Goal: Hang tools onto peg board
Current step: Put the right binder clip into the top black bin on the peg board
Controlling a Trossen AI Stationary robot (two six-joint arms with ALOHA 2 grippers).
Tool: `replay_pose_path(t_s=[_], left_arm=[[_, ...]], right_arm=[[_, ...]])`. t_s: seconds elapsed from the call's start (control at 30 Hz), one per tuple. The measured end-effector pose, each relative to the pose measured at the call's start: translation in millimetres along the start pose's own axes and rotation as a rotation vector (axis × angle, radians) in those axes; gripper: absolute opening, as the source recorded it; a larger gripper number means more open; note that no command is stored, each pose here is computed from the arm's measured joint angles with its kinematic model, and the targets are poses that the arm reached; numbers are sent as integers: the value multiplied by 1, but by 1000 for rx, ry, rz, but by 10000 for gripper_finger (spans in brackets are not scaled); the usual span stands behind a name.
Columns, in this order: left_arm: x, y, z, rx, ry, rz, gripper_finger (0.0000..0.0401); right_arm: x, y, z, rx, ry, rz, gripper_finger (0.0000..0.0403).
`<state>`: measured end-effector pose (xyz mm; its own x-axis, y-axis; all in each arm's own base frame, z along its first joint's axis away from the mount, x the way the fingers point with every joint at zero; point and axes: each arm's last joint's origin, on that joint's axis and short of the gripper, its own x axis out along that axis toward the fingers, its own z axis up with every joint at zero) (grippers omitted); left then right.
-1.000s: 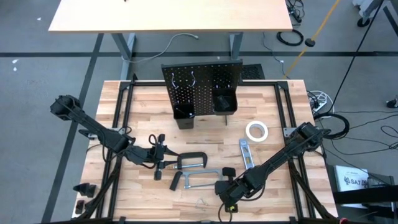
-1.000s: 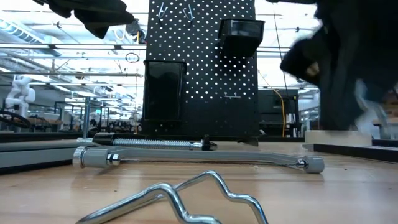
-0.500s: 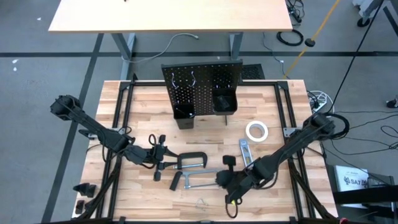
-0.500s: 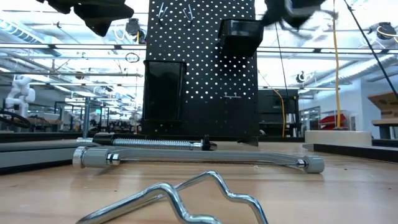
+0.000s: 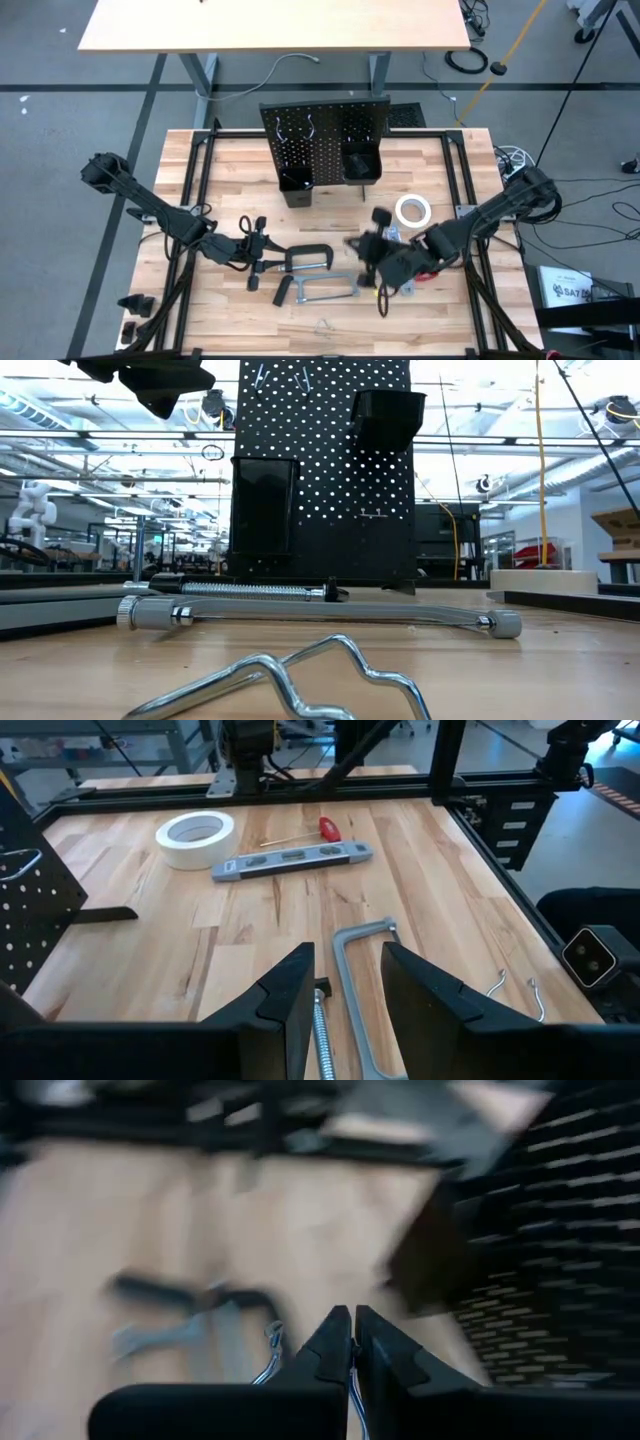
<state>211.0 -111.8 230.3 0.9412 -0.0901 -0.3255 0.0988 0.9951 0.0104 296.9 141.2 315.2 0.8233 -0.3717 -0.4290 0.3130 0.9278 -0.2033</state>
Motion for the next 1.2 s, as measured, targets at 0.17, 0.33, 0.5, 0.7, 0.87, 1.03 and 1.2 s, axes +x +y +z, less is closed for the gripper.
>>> replay_pose_path(t_s=[0.17, 0.33, 0.5, 0.7, 0.87, 1.03, 1.2], left_arm=[[0, 0, 0, 0, 0, 0, 123], [0, 0, 0, 0, 0, 0, 123], [0, 0, 0, 17, 1, 0, 123], [0, 0, 0, 19, 1, 0, 123], [0, 0, 0, 21, 4, 1, 123], [0, 0, -1, 22, 8, 1, 123], [0, 0, -1, 22, 8, 1, 123]], right_arm=[[-3, -29, 20, 45, -112, -207, 2], [-1, -60, 36, 130, -171, -297, 2], [6, -91, 44, 186, -178, -386, 2], [17, -118, 46, 220, -164, -468, 2], [24, -131, 45, 229, -148, -483, 2], [28, -137, 44, 254, -136, -461, 9], [31, -144, 40, 261, -104, -488, 11]])
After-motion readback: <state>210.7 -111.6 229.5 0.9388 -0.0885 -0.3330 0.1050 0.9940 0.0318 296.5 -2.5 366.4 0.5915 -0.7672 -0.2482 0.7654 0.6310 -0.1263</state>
